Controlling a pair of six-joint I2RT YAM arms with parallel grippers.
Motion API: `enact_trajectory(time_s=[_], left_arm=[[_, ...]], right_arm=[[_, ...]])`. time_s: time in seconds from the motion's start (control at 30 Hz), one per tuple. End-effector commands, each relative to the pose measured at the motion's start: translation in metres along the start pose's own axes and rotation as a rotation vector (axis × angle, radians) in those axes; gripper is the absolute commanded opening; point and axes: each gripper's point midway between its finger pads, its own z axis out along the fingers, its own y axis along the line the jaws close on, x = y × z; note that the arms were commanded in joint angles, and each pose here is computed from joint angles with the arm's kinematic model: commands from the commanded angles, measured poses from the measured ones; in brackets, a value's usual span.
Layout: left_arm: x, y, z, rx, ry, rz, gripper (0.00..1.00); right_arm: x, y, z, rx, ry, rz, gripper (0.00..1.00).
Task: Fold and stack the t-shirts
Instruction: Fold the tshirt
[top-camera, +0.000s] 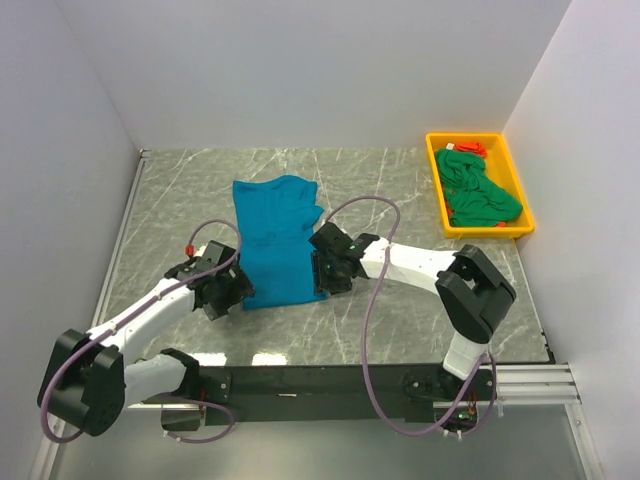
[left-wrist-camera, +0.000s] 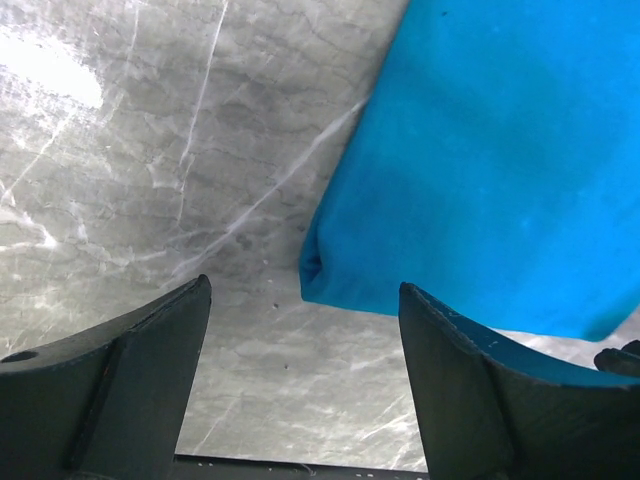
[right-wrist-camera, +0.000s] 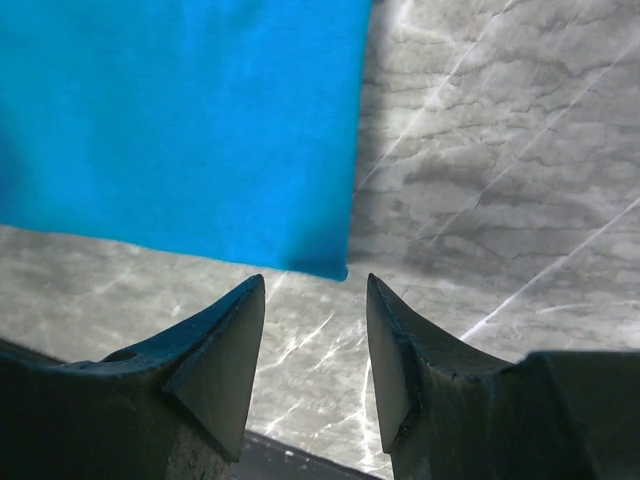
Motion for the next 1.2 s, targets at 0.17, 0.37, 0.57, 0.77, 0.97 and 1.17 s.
enact_trajectory(time_s=[0.17,0.37,0.57,0.77,0.97,1.17], left_arm=[[0.004,-0.002,0.009,-0.010,0.001,0.020,0.80],[0.003,0.000,0.009,-0.024,-0.005,0.028,0.80],[0.005,0.003,0.010,-0.042,0.004,0.031,0.79],[0.009,0.002,0.011,-0.034,0.024,0.045,0.78],[0.014,0.001,0.010,-0.034,0.047,0.065,0.77],[0.018,-0.001,0.011,-0.036,0.064,0.075,0.74]], right_arm=[[0.008,-0.005,0.020,0.105,0.013,-0.001,0.50],[0.021,-0.019,0.032,0.189,0.039,-0.022,0.47],[0.029,-0.034,0.032,0.280,0.065,-0.048,0.42],[0.040,-0.041,0.034,0.290,0.101,-0.051,0.29],[0.042,-0.043,0.034,0.297,0.112,-0.060,0.09],[0.043,-0.042,0.034,0.293,0.116,-0.067,0.00]])
